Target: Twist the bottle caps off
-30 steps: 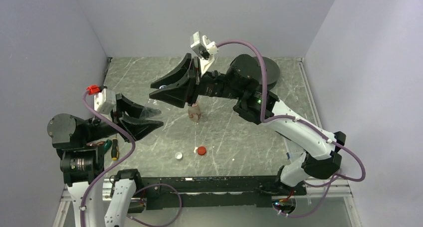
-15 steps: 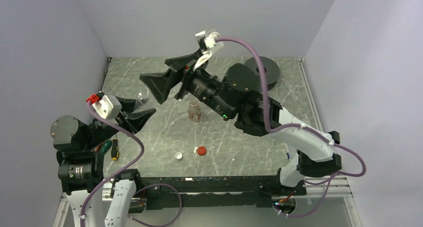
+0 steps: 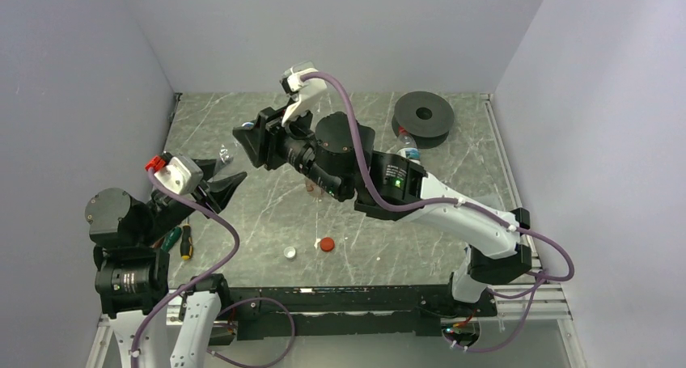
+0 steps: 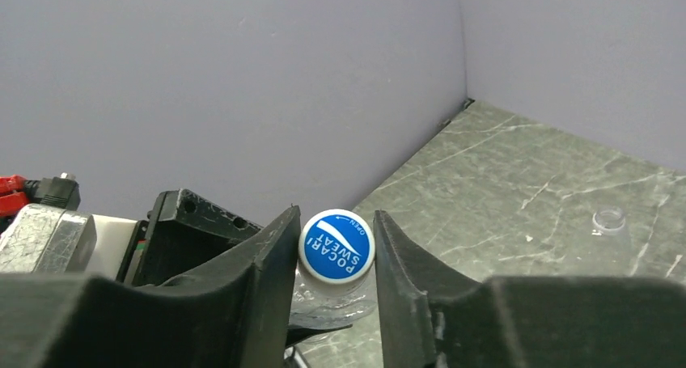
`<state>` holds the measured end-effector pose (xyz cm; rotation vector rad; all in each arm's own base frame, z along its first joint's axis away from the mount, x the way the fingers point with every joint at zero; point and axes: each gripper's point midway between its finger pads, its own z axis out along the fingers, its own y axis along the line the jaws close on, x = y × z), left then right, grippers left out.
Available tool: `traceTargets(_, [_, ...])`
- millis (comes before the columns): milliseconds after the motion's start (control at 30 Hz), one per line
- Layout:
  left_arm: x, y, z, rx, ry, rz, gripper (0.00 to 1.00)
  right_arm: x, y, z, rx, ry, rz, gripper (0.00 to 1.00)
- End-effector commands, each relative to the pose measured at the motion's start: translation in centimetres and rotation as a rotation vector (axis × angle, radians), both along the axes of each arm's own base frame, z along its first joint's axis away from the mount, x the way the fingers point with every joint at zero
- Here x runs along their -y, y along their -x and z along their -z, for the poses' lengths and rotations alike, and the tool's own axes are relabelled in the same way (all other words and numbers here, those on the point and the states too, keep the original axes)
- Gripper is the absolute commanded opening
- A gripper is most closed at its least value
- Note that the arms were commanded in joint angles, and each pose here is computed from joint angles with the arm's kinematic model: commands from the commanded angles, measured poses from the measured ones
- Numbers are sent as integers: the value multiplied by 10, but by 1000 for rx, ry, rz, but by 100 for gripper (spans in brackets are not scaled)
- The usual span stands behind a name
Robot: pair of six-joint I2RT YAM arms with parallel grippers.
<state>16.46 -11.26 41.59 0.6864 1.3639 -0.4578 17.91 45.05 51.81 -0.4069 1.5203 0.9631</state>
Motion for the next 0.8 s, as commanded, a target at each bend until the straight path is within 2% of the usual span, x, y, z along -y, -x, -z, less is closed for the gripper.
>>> traceTargets(0, [-3, -1, -1, 20, -9, -18, 17, 7, 4, -23, 5, -83, -4, 32])
traceTargets(133, [0, 0, -1, 10, -5, 0, 17, 7, 7, -24, 12, -96, -27, 12])
traceTargets(233, [7, 6, -3, -9, 13, 47, 17, 9, 12, -29, 50, -102, -64, 1])
traceTargets(367, [28, 29, -9, -61, 60, 220, 16, 16, 29, -39, 144, -117, -216, 0])
traceTargets(533, [53, 70, -17, -195, 117, 528, 15, 39, 68, -46, 255, -185, -608, 0])
traceTargets(633, [56, 81, -21, -258, 134, 596, 15, 50, 87, -48, 313, -207, -757, 0])
traceTargets(767, [55, 82, -21, -253, 130, 586, 14, 46, 85, -40, 316, -174, -773, 0])
